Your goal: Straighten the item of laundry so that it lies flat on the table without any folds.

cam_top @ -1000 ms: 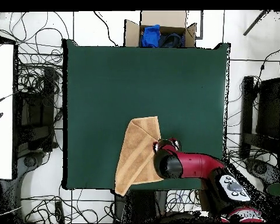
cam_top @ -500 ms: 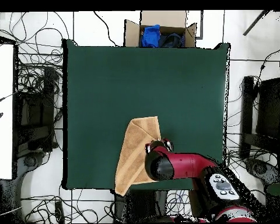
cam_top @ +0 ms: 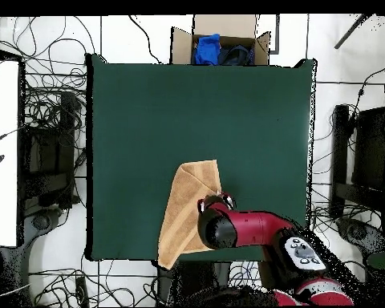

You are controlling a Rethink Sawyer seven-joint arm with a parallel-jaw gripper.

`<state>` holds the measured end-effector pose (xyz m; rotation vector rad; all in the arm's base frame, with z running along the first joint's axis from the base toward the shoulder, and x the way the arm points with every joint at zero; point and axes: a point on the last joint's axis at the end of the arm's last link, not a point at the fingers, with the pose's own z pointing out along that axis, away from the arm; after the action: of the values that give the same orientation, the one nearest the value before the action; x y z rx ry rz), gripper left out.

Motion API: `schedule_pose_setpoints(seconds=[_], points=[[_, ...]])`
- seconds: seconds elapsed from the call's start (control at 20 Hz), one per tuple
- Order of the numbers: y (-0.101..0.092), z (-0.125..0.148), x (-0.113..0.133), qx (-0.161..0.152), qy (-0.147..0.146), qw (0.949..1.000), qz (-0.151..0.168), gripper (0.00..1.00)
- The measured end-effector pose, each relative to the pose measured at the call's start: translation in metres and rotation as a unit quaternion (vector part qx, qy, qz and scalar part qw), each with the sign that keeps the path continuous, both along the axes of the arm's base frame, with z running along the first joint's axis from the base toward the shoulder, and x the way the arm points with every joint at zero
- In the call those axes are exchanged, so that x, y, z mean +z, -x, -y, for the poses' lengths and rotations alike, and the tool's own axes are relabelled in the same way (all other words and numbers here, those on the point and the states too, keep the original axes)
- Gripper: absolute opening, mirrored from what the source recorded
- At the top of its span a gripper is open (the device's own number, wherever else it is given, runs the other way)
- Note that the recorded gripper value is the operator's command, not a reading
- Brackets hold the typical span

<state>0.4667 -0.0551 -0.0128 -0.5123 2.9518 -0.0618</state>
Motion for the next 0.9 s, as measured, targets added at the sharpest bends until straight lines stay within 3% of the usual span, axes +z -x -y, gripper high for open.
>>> schedule_pose_setpoints(seconds=[0.9], points=[[0.020,-0.005,-0.032,-0.013,-0.025,0.9996,-0.002,1.00]])
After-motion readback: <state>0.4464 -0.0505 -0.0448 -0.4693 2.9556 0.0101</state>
